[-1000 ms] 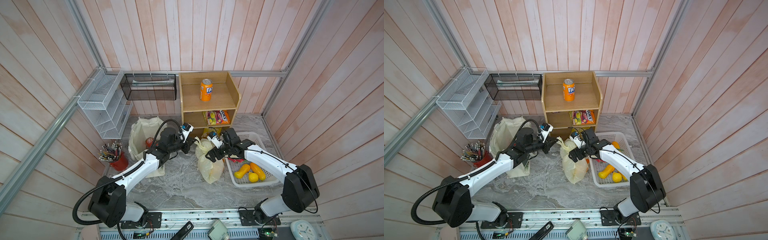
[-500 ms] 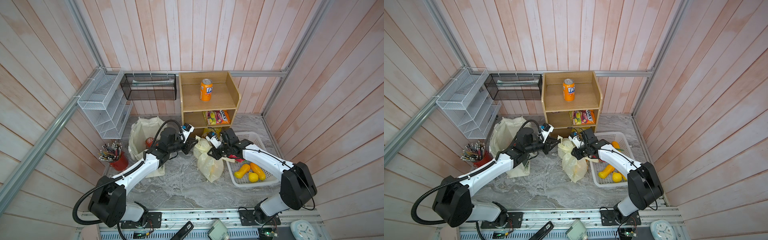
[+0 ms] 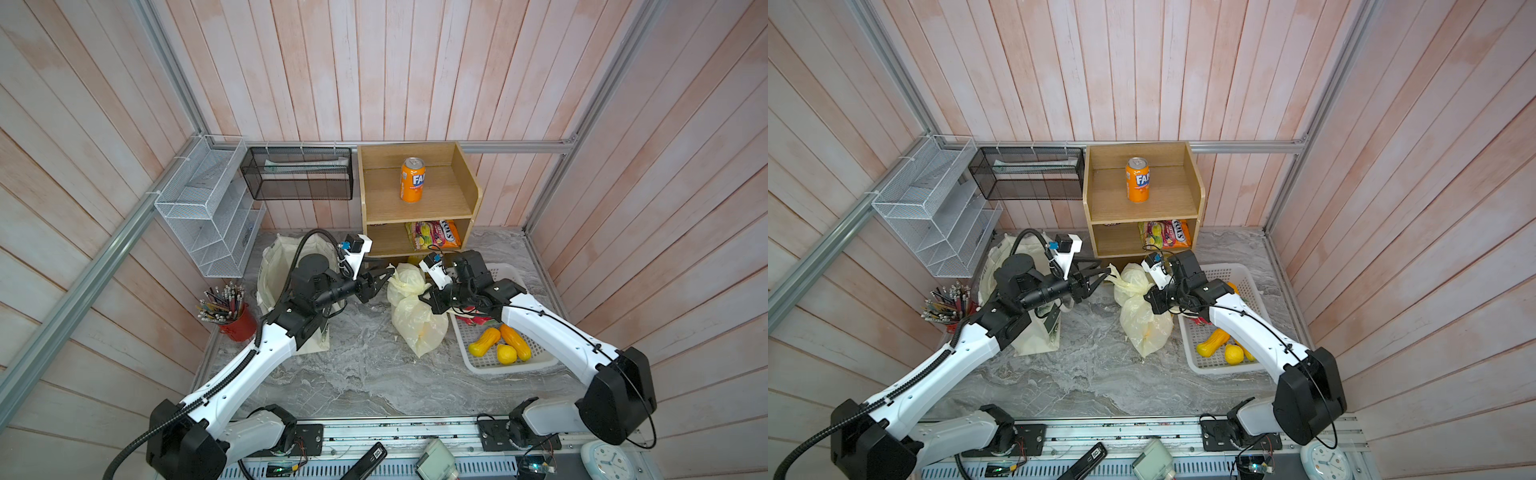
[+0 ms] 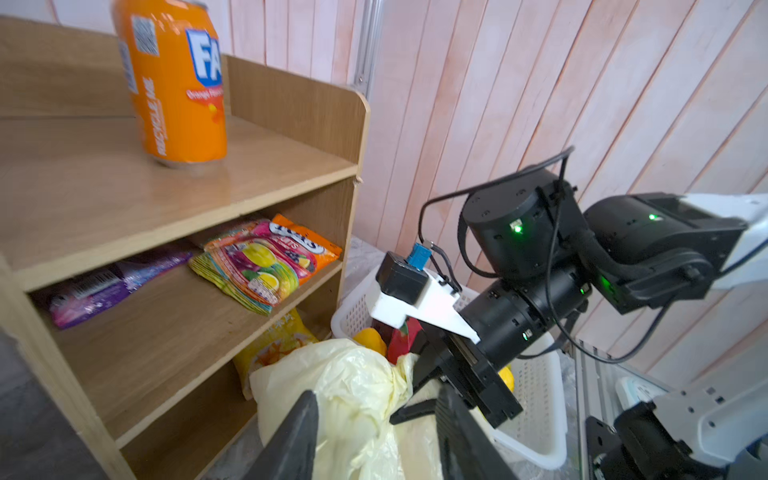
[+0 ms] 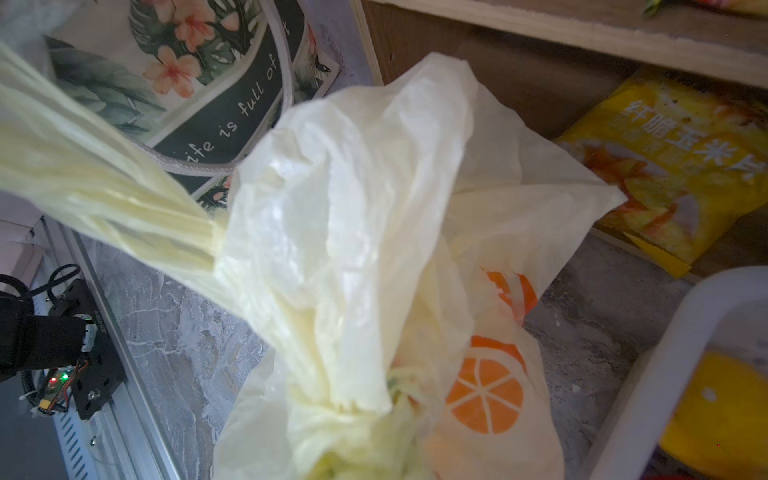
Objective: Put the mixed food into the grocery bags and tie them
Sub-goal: 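Grasp the knotted handles with the right gripper while the left gripper releases the bag, then lift the cream bag with the right gripper while the left gripper opens the canvas tote, then carry the cream bag with the right gripper and lower it into the canvas tote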
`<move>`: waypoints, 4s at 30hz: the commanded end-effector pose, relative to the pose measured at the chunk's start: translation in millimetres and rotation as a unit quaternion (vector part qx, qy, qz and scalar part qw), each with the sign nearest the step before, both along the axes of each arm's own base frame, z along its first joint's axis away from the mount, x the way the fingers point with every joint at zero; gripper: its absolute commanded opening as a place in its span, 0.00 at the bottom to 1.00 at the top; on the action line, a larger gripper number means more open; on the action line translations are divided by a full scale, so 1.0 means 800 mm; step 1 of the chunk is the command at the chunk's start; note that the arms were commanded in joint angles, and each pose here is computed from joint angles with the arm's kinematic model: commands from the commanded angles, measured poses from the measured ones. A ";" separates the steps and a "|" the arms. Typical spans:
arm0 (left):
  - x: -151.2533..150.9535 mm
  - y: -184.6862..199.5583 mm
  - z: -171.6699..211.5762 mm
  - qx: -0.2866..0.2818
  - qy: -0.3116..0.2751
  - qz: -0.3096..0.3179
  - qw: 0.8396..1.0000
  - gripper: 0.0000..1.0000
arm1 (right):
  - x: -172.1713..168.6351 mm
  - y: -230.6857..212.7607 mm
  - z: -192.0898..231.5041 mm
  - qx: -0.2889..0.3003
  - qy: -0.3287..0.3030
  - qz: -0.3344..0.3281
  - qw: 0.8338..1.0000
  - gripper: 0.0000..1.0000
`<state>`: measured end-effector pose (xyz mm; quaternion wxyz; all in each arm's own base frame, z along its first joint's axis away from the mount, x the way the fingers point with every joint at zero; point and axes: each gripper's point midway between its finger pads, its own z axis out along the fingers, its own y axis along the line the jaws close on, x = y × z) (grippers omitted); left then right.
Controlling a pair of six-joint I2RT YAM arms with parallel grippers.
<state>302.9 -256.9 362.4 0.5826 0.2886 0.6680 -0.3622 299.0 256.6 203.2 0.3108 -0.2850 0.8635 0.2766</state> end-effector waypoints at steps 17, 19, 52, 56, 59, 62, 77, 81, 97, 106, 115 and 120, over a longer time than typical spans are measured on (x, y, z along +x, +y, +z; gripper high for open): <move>0.069 0.137 -0.092 0.204 0.162 0.251 0.932 0.60 | -0.003 -0.010 0.202 0.100 -0.097 -0.050 0.989 0.00; 0.071 0.135 -0.112 0.222 0.189 0.243 0.925 0.61 | 0.000 -0.008 0.214 0.104 -0.104 -0.048 0.988 0.00; 0.025 0.033 -0.096 0.070 0.289 0.089 0.951 0.08 | 0.011 0.007 0.269 0.143 -0.132 -0.036 0.980 0.00; 0.024 0.034 -0.082 0.060 0.268 0.087 0.958 0.29 | 0.009 0.008 0.274 0.148 -0.130 -0.035 0.980 0.00; 0.020 0.038 -0.053 0.049 0.240 0.088 0.966 0.35 | 0.007 0.008 0.282 0.154 -0.131 -0.035 0.979 0.00; 0.018 0.053 -0.024 0.040 0.207 0.109 0.971 0.40 | 0.006 0.010 0.295 0.164 -0.132 -0.033 0.977 0.00; 0.046 0.218 -0.092 0.104 0.215 0.317 0.918 0.47 | 0.008 0.132 0.315 0.140 -0.131 0.025 0.981 0.00; 0.046 0.227 -0.125 0.115 0.237 0.321 0.910 0.47 | 0.016 0.173 0.301 0.126 -0.125 0.032 0.984 0.00; 0.035 0.214 -0.076 0.063 0.176 0.285 0.940 0.34 | 0.024 0.224 0.238 0.093 -0.081 0.031 0.992 0.00; 0.035 0.240 -0.066 0.095 0.166 0.335 0.923 0.50 | 0.013 0.230 0.246 0.107 -0.076 0.039 0.991 0.00; 0.031 0.247 -0.125 0.112 0.204 0.338 0.912 0.52 | -0.004 0.243 0.249 0.101 -0.077 0.057 0.990 0.00; 0.031 0.242 -0.148 0.116 0.223 0.322 0.913 0.47 | -0.004 0.245 0.232 0.083 -0.069 0.059 0.992 0.00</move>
